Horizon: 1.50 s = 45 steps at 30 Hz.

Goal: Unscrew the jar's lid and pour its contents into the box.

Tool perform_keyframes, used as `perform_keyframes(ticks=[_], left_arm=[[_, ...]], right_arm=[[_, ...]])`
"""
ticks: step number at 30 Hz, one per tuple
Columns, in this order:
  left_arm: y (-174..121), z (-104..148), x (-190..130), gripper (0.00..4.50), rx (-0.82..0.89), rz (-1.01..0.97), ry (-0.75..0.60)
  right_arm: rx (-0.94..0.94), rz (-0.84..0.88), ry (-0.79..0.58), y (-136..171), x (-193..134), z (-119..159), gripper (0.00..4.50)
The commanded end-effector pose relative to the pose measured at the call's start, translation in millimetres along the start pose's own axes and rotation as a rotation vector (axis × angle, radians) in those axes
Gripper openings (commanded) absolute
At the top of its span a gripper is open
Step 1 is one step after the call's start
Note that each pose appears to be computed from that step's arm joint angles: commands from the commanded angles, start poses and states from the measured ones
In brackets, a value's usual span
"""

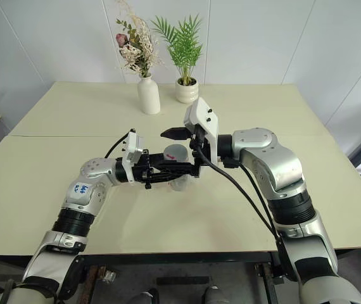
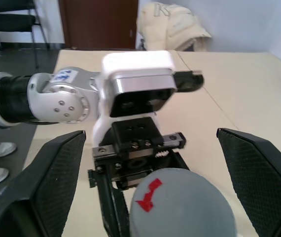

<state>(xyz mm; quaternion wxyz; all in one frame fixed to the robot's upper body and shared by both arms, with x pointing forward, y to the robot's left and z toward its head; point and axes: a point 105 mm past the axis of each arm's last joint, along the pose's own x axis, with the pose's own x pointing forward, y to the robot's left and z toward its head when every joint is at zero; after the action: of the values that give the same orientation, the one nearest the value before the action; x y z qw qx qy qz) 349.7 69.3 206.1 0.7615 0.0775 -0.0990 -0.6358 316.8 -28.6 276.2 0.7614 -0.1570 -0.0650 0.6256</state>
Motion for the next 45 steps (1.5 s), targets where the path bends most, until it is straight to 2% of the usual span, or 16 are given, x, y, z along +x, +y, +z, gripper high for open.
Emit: perform_keyframes(ticks=[1,6,17,22,45], left_arm=[[5.0,15.1,3.1,2.16,0.065,0.009,-0.024],[3.8,17.6,2.4,2.16,0.072,-0.005,-0.029],[3.9,25.0,-6.1,2.16,0.078,-0.108,-0.007],[6.6,25.6,-8.3,2.16,0.09,-0.138,0.009],[4.2,23.1,0.8,2.16,0.113,-0.203,0.038]], right_arm=[[-0.037,-0.061,-0.005,-3.9,-2.1,6.4,4.5],[-0.028,-0.094,-0.04,-5.2,-4.1,9.9,4.5],[-0.046,0.015,-0.019,-5.7,-10.1,2.5,4.5],[-0.052,0.068,-0.02,-5.3,-6.8,1.7,4.5],[-0.066,0.092,-0.025,-21.7,11.6,-0.6,4.5]])
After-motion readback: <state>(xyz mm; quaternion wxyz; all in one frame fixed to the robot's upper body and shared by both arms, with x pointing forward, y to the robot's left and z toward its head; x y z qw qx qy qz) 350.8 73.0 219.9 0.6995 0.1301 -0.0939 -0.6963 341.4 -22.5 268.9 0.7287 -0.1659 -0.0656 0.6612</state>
